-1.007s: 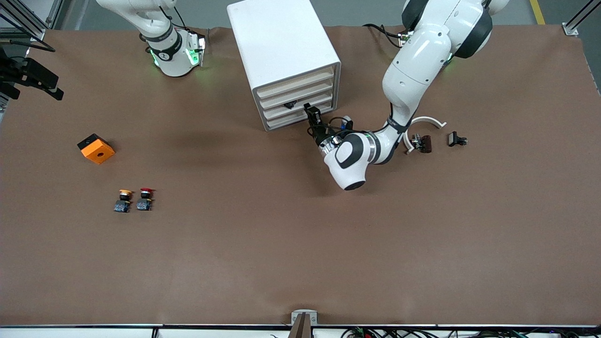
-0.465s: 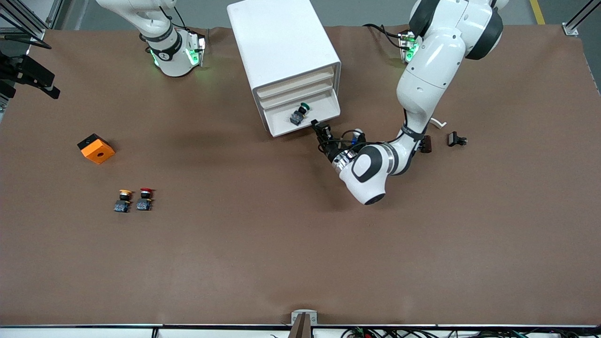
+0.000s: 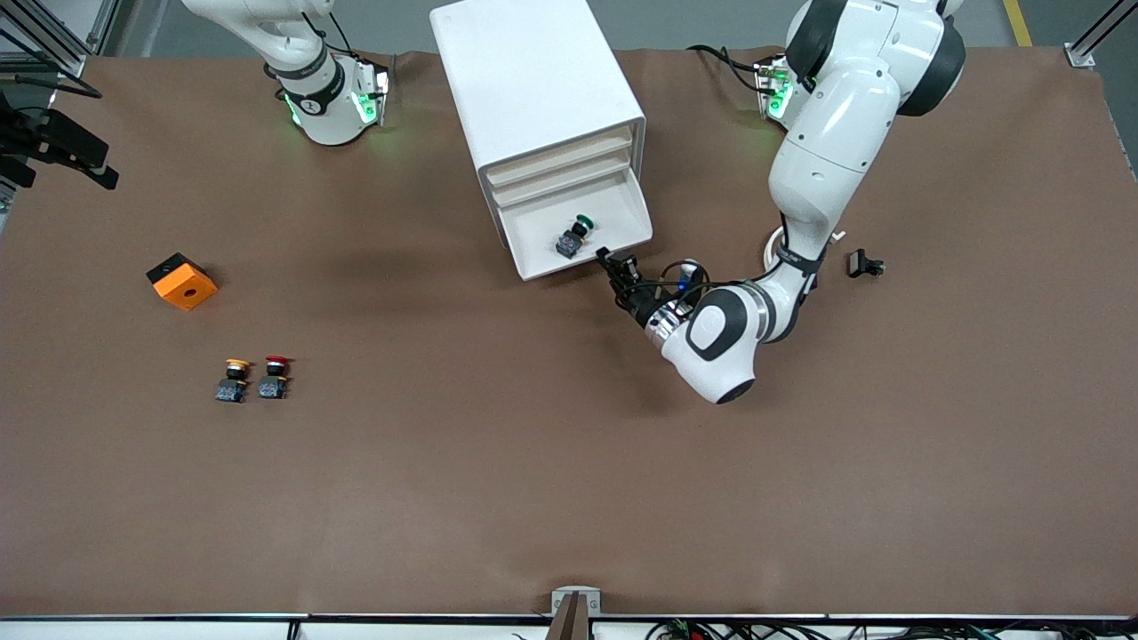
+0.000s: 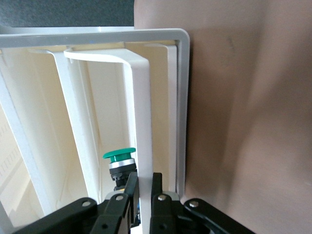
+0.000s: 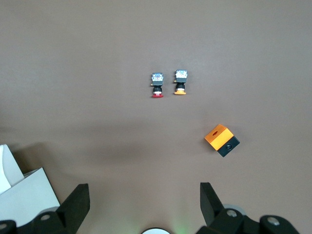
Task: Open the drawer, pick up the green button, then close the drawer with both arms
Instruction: 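Release the handle with the left gripper while the right gripper reaches over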
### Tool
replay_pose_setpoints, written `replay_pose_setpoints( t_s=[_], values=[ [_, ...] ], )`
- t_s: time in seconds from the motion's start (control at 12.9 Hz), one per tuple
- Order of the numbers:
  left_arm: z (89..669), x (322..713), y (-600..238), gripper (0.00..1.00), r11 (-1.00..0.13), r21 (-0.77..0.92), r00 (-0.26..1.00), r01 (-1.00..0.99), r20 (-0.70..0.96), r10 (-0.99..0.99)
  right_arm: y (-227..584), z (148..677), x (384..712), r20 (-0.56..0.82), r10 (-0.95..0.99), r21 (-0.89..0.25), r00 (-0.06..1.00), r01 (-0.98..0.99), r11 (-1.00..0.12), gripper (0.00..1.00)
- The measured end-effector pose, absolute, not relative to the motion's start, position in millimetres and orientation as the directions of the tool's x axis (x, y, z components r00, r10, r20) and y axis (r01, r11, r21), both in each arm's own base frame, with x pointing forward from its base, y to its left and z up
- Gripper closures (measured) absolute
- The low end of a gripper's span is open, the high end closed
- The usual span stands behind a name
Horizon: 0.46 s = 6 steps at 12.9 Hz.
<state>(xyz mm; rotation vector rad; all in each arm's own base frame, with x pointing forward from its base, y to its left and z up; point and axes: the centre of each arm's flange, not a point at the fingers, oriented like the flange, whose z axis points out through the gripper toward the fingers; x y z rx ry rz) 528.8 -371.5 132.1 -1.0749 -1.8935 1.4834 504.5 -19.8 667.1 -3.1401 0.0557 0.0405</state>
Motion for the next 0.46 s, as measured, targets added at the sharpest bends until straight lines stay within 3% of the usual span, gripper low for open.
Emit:
replay_pose_setpoints(
  t_s=[0.46],
  values=[
    [142.1, 560.6, -347.7, 0.86, 0.091, -0.936, -0.596, 0.34, -0.14, 0.791, -21.9, 616.1, 539.8, -0.093, 0.006, 0.0, 0.996, 0.006, -1.0, 0.0]
  ],
)
